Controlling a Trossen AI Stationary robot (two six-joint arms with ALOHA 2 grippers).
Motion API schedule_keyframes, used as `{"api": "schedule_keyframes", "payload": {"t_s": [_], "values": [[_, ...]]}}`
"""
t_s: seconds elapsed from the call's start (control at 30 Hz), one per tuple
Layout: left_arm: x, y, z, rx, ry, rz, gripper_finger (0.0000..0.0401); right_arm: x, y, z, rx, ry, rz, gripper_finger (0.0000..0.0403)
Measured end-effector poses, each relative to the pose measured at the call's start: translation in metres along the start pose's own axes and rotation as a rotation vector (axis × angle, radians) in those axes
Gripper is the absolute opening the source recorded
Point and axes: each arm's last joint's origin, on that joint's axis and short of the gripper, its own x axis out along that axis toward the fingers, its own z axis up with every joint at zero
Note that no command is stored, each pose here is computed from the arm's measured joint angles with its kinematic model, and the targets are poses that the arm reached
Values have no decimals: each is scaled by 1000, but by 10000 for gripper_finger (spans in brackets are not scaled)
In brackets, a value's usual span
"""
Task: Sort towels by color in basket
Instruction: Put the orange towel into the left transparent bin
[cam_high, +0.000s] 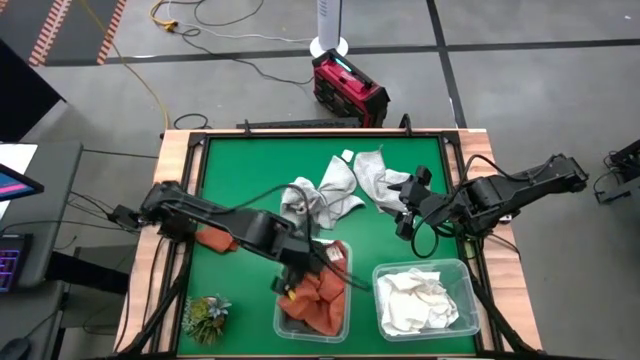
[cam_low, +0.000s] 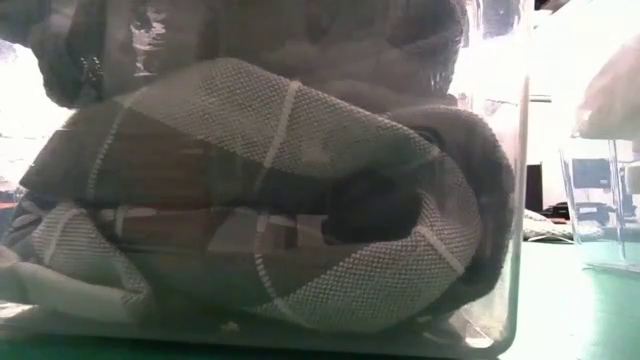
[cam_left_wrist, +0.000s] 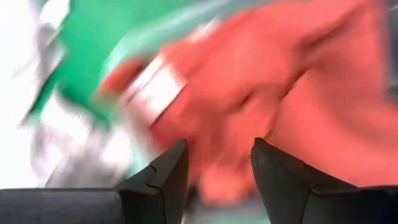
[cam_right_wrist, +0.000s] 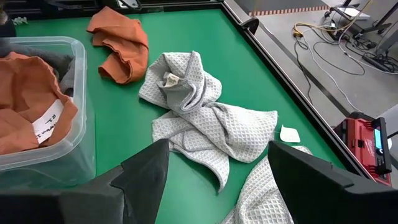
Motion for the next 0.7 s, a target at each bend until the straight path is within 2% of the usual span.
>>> {"api": "schedule_keyframes", "payload": {"t_s": [0.1,0.23,0.53,0.6,0.7], "values": [[-13,7,-17,-126,121,95,166,0,0,0,0,0,0,306],[-12,11,-45,-236,309,156,166,0,0,0,0,0,1,306],[40,-2,-124,-368,607,227,166,0,1,0,6,0,4,306],[45,-1,-141,-399,648,250,166,0,1,0,6,0,4,306],[45,2,-159,-450,610,259,166,0,0,0,7,0,4,306]]}}
